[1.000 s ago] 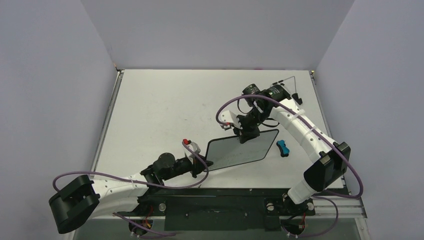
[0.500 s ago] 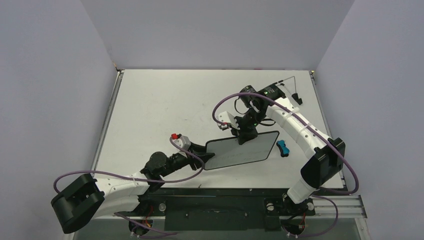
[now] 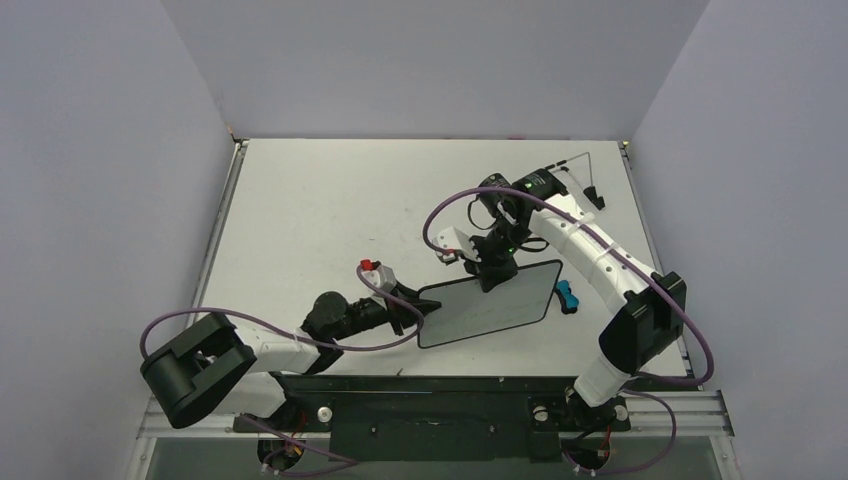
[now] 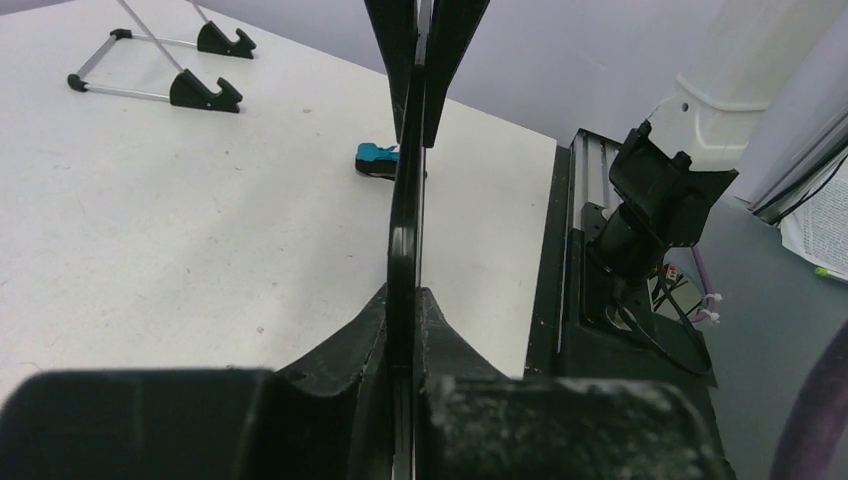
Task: Erase the whiteboard
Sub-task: Pass from the right arm to the left, then pick up the whiteboard eraser from the corner of the board.
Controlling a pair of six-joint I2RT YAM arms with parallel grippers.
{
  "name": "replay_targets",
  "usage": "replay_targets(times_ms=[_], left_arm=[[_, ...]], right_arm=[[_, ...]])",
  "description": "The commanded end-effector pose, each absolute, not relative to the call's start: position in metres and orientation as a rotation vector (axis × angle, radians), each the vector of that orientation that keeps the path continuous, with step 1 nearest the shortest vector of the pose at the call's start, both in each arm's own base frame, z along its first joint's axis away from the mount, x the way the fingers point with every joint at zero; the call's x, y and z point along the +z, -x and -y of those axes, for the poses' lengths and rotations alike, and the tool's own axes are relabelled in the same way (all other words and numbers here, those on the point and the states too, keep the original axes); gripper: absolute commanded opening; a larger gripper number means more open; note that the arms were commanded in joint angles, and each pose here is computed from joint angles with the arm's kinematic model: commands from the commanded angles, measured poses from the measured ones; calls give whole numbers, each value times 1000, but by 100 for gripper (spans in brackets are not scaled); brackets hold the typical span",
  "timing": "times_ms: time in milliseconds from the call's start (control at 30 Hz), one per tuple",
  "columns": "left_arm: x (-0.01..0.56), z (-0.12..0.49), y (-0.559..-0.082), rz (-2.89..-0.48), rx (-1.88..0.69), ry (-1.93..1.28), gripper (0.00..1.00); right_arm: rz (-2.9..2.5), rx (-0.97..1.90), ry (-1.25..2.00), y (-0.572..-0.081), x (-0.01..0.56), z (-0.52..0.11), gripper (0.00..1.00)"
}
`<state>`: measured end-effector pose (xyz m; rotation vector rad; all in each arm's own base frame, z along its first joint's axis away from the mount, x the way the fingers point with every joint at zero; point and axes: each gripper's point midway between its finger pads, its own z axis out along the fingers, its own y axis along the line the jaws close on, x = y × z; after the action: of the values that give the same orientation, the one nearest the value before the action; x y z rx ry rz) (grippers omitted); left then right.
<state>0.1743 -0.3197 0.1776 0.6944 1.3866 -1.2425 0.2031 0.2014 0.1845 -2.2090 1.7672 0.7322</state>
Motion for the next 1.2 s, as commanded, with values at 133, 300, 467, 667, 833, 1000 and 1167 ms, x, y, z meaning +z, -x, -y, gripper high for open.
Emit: replay_targets(times_ms=[133,300,467,667,833,1000,1167], left_arm=[[195,321,-183,-1334,-1305,-632,0],[187,304,-205,-1460,-1208,-475,0],[169,275,-219,-1579,-1092,-295,0],[175,243,-228,-1603,-1023,-80,0],[174,227,-226,-1588,-989,-26,0],[170,226,-223,-1588,-977,-48,0],[170,229,-222,-1580,-997,-62,0]], right_arm=[[-1728,713,2104,-223,194,-218,33],[-1729,690,1929,-239,226,-215,83],[-1743,666,1574,-266,283,-175,84],[-1992,314,1019,-297,248,-91,84],[-2345,153,775,-279,156,-18,75],[-2547,-12,627,-263,103,20,70],[-2618,-107,535,-274,83,36,70]])
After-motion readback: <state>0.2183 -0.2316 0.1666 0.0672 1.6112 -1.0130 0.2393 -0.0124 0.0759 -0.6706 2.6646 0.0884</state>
